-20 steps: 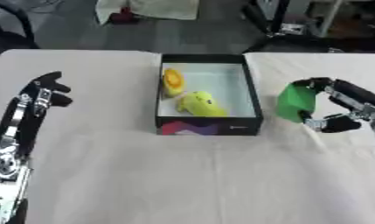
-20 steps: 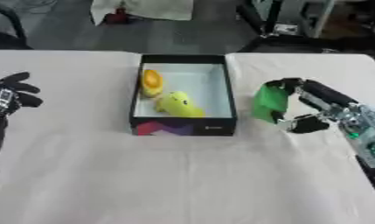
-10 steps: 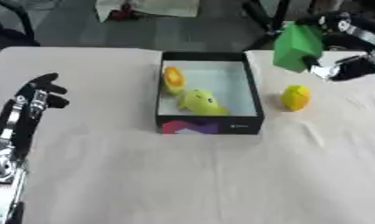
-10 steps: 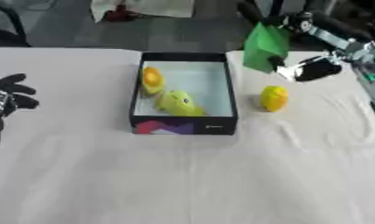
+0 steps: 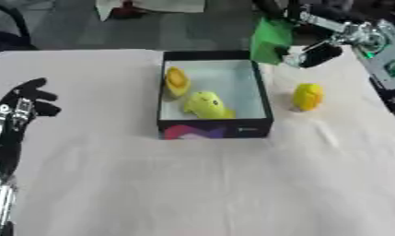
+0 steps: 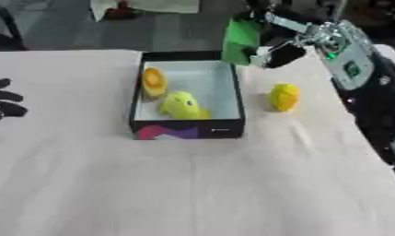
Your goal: Pick up objects on the table and place them in the box.
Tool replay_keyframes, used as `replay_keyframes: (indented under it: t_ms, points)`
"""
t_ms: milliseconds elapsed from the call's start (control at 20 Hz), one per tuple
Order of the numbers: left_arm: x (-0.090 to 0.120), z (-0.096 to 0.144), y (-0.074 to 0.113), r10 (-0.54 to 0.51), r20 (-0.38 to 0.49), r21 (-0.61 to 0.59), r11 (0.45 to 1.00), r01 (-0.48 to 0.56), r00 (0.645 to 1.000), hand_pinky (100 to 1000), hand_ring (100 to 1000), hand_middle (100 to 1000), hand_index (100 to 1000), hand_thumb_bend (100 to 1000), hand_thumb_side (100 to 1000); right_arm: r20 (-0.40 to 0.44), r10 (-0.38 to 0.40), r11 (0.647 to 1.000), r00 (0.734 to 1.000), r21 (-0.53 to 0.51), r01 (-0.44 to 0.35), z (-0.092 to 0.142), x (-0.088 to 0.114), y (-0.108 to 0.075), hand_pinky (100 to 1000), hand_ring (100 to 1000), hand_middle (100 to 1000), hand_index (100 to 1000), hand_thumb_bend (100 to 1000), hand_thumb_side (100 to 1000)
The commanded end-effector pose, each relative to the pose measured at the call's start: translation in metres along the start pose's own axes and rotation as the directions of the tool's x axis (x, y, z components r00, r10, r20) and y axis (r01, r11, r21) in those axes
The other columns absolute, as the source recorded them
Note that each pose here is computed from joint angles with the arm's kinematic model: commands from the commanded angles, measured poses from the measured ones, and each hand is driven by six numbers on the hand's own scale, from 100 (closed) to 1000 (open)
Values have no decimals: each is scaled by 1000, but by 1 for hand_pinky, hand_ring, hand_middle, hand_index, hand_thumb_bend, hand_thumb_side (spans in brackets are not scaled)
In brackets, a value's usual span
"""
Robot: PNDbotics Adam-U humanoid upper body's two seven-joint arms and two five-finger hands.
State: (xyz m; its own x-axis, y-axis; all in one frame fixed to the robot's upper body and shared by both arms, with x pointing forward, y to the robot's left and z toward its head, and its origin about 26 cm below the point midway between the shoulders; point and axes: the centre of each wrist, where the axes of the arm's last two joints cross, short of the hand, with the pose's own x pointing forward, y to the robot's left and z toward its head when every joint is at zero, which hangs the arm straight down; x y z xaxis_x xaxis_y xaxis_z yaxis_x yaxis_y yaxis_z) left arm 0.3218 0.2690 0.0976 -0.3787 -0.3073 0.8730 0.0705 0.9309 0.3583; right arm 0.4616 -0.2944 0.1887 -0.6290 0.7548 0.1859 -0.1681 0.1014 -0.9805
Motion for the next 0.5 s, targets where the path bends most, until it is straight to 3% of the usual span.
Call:
replay_keyframes:
  t_ms: [50,250,300,350,500]
  points:
    - [9,-6,0,2,40,-9,1000,-2,999,657,574,600,851,142,904,9,60,998,998,7,-60,-9,1,1,803,651,725,965,100,218]
    - [10,-6,0,5,42,-13,1000,-5,999,657,574,600,851,141,904,23,85,996,996,22,-86,-13,2,10,806,671,740,967,100,219]
    - [10,-6,0,5,42,-13,1000,-5,999,657,575,600,851,139,906,26,87,996,996,23,-88,-14,2,10,862,833,850,974,100,272]
    - [10,-6,0,5,42,-14,1000,-4,999,657,575,600,851,139,906,48,91,995,995,29,-92,-16,6,12,880,862,875,977,100,372]
    - [9,-6,0,4,41,-16,1000,-3,999,657,575,601,851,136,908,103,90,994,991,50,-95,-17,12,15,904,906,917,979,100,538]
